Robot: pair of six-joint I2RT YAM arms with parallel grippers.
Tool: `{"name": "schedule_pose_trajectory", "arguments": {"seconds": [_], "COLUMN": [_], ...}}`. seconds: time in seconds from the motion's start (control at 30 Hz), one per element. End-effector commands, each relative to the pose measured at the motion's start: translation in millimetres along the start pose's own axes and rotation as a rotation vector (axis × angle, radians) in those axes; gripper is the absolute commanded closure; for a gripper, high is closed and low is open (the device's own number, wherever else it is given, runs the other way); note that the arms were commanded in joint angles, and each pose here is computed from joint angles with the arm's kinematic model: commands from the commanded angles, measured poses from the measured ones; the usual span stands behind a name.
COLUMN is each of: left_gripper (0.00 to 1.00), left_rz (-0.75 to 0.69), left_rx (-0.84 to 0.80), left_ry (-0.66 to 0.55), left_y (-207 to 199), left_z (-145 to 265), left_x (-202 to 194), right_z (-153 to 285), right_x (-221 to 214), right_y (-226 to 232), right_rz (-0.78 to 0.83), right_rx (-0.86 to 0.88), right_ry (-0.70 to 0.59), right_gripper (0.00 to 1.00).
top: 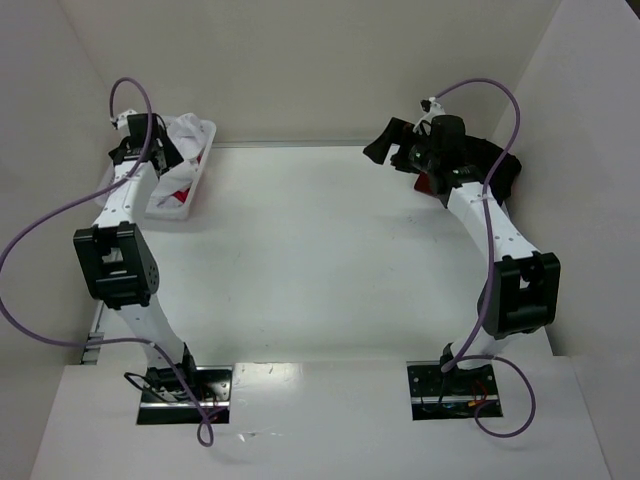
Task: Fold and stack the t-shirts
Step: Grab crumpled tshirt from bin with the left arm
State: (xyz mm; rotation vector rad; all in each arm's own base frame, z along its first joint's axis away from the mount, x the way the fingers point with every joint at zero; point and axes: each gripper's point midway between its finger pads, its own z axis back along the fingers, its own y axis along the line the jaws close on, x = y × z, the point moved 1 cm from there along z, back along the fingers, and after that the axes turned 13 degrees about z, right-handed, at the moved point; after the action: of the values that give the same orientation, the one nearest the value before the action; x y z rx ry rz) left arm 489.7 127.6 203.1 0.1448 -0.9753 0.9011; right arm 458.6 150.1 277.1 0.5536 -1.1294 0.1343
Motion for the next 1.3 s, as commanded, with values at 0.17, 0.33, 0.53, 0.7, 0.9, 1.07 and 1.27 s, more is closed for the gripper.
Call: {"name": "schedule_pose_trajectory", "arguments": {"seconds": [0.17,0.33,0.53,0.7,0.9,1.07,1.27], "left_gripper": [0.01,0.14,0.28,0.49,0.98,1.0,1.0], "left_rz": [0.107,0.106,0.105,0.12,0.128,0.084,-0.016], "left_rx": [0.036,0.01,0.029,0.028,-0.054,-0.163,-0.566], "left_ry": [0.015,0.041,0.065,0.049,-0.021,-0.081,-0.15], "left_y": [3.6,-7.8,-7.0,-8.2,-22.4,-36.3,-94.6], "left_z": [-76.9,-102.1,-116.2,-107.7,-65.2,-3.8,146.6], "left_x": [-3.6,-13.2,-23.8,-14.5,27.4,72.9,131.2], "right_z": [-2.7,-6.2,-3.8,-0.3,11.8,39.7,87.6], "right_x": [21.5,6.9,2.0,10.1,19.1,27.7,41.6], "right_y": [7.1,3.8,0.8,-3.2,2.2,13.1,22.0], "right_rz": [0.063,0.04,0.035,0.048,0.049,0.075,0.094], "right_rx": [0.024,0.025,0.002,-0.037,-0.04,-0.037,-0.092], "right_ry": [-0.051,-0.012,0.021,-0.001,-0.04,-0.093,-0.183], "right_gripper": [0.0,0.0,0.0,0.0,0.0,0.0,0.0]}}
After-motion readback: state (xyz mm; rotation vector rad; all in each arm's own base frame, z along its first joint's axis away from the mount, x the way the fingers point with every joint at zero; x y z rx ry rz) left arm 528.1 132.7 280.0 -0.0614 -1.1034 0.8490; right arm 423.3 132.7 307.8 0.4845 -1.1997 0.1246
